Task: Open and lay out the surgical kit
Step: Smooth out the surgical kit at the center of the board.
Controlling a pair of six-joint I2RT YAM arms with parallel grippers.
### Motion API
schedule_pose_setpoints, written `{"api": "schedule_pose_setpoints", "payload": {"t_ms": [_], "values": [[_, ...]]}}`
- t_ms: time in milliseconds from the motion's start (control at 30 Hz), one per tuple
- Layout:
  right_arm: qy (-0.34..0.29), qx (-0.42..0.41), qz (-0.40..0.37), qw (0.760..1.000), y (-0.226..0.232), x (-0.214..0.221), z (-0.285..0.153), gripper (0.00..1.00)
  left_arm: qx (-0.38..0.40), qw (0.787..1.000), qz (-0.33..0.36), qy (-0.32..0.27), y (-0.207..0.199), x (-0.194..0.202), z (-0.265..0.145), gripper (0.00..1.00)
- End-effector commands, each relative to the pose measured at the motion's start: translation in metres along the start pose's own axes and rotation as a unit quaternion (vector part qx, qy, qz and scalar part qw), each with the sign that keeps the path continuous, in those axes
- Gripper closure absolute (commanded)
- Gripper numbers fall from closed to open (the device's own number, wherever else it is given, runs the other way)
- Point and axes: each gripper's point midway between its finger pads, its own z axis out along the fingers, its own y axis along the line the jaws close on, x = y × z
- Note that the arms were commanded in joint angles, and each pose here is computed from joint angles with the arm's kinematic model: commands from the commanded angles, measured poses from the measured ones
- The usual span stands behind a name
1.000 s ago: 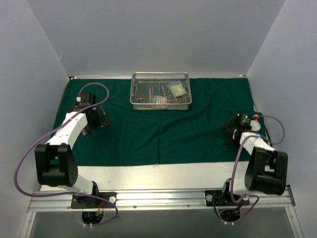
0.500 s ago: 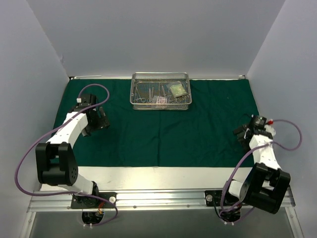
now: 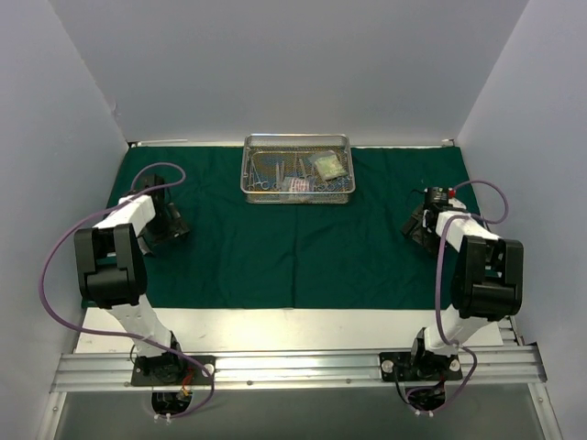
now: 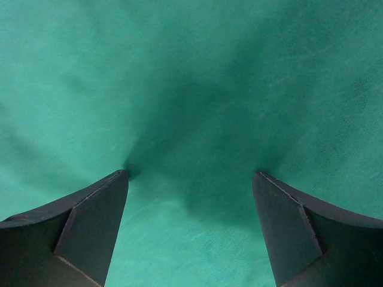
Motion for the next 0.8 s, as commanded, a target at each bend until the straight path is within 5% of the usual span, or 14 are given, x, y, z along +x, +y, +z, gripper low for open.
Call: {"api": "schedule_pose_setpoints", "payload": {"t_ms": [0, 367, 600, 767], "values": [[-0.020, 0.030, -0.018, 0.999, -0.006, -0.013, 0.005, 0.20, -0.002, 1.000, -0.018, 0.017, 0.009, 0.010, 0.009, 0.01], [0.015, 0.113, 0.010, 0.993, -0.061, 0.008, 0.020, 0.19, -0.045, 0.989, -0.081, 0.119, 0.071, 0.074, 0.028, 0.06], [0.027, 0.125, 0.056, 0.990, -0.094, 0.008, 0.015, 0.19, -0.060, 0.985, -0.119, 0.113, 0.090, 0.077, 0.016, 0.06], [-0.004, 0.080, 0.071, 0.994, -0.072, -0.015, 0.004, 0.19, -0.066, 0.982, -0.158, 0.082, 0.102, 0.061, 0.005, 0.05]]}}
